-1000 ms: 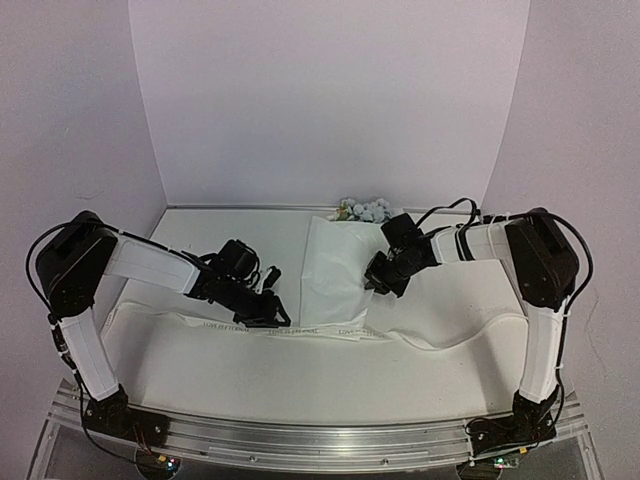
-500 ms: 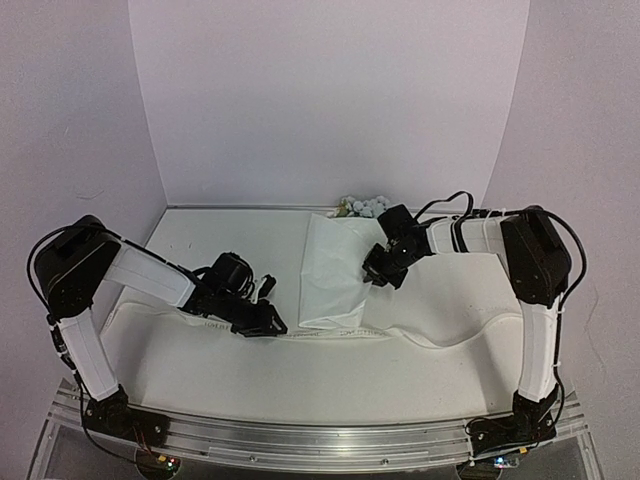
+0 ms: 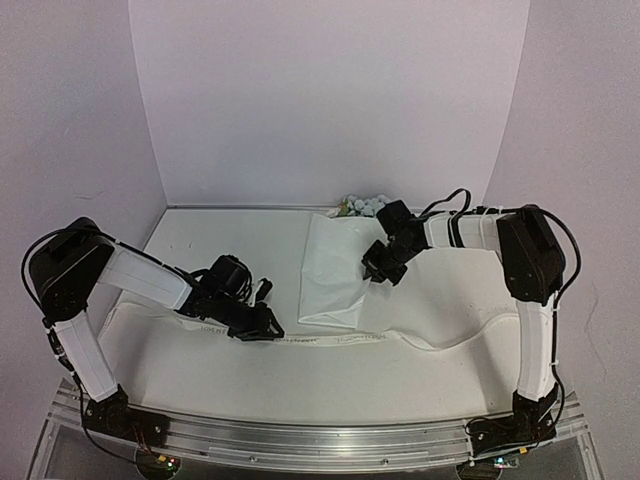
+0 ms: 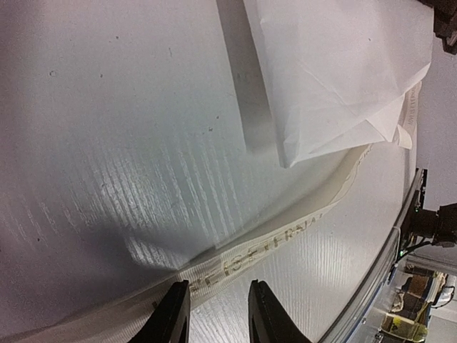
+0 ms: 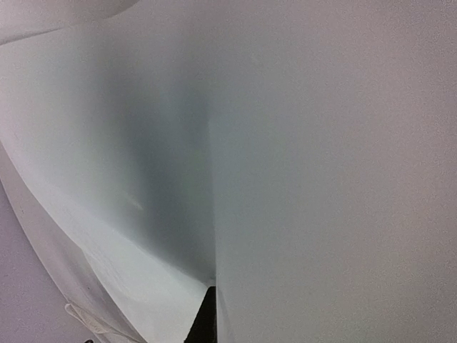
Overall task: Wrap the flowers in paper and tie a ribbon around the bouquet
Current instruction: Place the folded bouquet on the ribbon.
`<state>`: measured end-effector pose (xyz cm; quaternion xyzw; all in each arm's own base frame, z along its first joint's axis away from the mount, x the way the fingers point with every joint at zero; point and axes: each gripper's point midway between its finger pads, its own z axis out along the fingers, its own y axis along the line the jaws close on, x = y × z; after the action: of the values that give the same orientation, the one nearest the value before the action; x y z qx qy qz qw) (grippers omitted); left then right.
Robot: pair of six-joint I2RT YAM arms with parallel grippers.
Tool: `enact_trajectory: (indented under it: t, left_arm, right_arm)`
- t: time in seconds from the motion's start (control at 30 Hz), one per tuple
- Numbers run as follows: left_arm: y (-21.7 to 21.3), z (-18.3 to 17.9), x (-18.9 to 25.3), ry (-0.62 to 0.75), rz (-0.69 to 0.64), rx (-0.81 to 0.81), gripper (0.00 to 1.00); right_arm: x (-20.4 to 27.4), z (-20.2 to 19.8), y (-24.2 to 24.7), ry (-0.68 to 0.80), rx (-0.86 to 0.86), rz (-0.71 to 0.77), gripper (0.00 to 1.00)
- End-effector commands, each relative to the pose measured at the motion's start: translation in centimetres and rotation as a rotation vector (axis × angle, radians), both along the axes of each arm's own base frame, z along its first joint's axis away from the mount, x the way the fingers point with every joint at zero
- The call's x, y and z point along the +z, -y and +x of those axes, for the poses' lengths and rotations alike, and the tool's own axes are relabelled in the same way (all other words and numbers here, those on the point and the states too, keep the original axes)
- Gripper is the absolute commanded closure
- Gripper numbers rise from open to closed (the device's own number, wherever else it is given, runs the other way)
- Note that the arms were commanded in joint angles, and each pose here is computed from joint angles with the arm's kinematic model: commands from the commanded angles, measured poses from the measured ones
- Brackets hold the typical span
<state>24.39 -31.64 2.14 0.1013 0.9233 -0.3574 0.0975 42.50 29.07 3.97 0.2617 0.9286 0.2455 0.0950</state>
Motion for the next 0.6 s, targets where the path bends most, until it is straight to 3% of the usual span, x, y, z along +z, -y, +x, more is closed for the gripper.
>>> enact_trajectory:
  t: [0.0,0.57]
  left_arm:
    - [-0.5,0.7,-0.9,-0.026,0.056,0.067,0.71]
    - [-0.6,1.3,-2.4,-0.086,0.095,0.142,0.70]
  right_arm:
    - [1.5,-1.8,-0.1,-0.055,-0.036,0.048,1.00]
    - [3.1,-6.7,-1.4,-0.107,-0.038,0.151,1.00]
